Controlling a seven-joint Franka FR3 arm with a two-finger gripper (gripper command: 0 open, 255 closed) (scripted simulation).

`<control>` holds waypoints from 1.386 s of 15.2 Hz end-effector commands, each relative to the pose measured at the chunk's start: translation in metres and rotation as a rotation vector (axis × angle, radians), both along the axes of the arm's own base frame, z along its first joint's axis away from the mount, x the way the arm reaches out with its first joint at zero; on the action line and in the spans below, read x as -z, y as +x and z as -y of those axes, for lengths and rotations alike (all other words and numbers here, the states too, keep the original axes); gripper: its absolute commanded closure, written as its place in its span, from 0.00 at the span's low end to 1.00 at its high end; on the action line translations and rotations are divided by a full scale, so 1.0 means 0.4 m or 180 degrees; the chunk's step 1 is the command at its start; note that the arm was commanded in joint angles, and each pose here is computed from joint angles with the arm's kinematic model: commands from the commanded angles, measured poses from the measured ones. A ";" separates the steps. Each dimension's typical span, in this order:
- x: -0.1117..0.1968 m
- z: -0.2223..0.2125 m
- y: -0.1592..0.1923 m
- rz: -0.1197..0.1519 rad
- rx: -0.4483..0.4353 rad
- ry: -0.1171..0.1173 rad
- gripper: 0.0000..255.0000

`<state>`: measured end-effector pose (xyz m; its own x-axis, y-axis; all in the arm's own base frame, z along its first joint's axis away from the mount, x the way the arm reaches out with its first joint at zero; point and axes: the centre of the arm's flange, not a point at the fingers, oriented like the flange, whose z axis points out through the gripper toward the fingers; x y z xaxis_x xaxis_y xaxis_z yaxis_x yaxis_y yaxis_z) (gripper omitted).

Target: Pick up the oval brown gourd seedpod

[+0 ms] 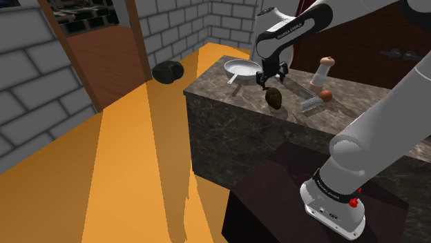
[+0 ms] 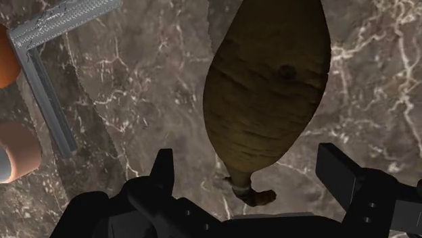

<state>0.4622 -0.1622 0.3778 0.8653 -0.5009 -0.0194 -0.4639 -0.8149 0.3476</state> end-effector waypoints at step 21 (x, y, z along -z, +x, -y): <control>0.062 0.010 0.006 -0.0010 0.0033 -0.0014 1.00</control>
